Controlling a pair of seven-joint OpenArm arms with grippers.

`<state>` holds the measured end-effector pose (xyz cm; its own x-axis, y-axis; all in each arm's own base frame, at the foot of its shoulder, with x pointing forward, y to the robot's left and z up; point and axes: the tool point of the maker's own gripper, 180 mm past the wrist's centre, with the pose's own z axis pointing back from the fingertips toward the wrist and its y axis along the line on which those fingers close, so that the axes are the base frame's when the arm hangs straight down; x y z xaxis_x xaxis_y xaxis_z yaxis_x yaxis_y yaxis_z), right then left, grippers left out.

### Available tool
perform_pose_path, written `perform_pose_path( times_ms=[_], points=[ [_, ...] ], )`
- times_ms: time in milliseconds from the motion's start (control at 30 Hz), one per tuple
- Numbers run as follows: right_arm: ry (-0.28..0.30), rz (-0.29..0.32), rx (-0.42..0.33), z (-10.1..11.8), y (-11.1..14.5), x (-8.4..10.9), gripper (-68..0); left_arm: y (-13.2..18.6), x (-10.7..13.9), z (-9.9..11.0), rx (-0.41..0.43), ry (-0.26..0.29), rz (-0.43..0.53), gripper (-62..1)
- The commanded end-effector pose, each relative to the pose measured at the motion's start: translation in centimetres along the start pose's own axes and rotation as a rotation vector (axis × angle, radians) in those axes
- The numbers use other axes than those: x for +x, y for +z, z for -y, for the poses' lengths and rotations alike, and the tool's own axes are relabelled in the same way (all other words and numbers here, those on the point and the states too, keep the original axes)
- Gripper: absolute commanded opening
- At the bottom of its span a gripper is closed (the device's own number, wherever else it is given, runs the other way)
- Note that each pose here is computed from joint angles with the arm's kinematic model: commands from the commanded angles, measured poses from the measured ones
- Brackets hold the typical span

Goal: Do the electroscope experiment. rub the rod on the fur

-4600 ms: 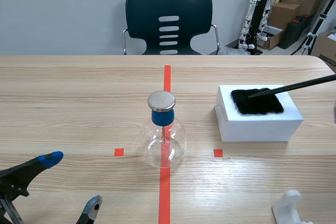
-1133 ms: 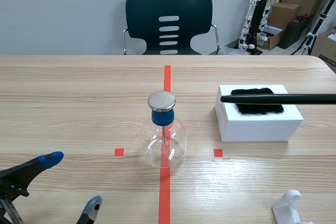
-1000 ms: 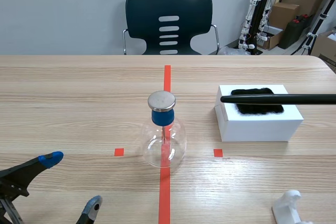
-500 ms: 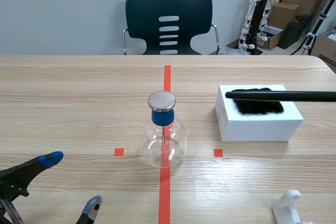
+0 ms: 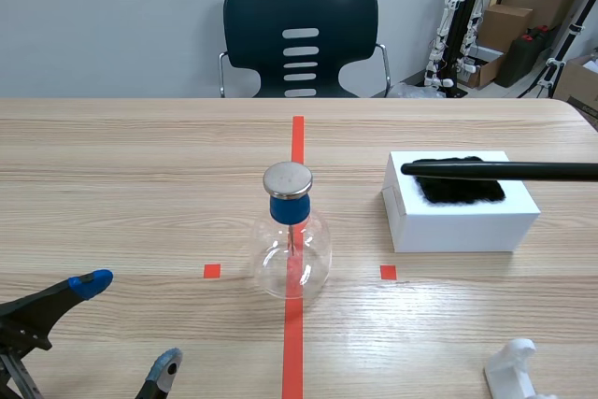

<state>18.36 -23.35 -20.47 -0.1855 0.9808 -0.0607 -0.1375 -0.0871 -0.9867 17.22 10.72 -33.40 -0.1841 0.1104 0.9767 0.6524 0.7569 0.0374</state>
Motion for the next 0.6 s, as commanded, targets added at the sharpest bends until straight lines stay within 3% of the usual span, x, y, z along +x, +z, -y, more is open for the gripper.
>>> perform_pose_path(
  times_ms=[0,567],
  points=[
    [0.003,-0.001,-0.032,0.73,-0.26,-0.13,-65.6,-0.21,0.67,-0.11,0.002,0.0,0.033,1.4],
    [0.0,-0.005,-0.035,0.78,-0.26,-0.21,-65.6,-0.21,0.67,-0.11,0.002,0.0,0.033,1.4]
  ],
)
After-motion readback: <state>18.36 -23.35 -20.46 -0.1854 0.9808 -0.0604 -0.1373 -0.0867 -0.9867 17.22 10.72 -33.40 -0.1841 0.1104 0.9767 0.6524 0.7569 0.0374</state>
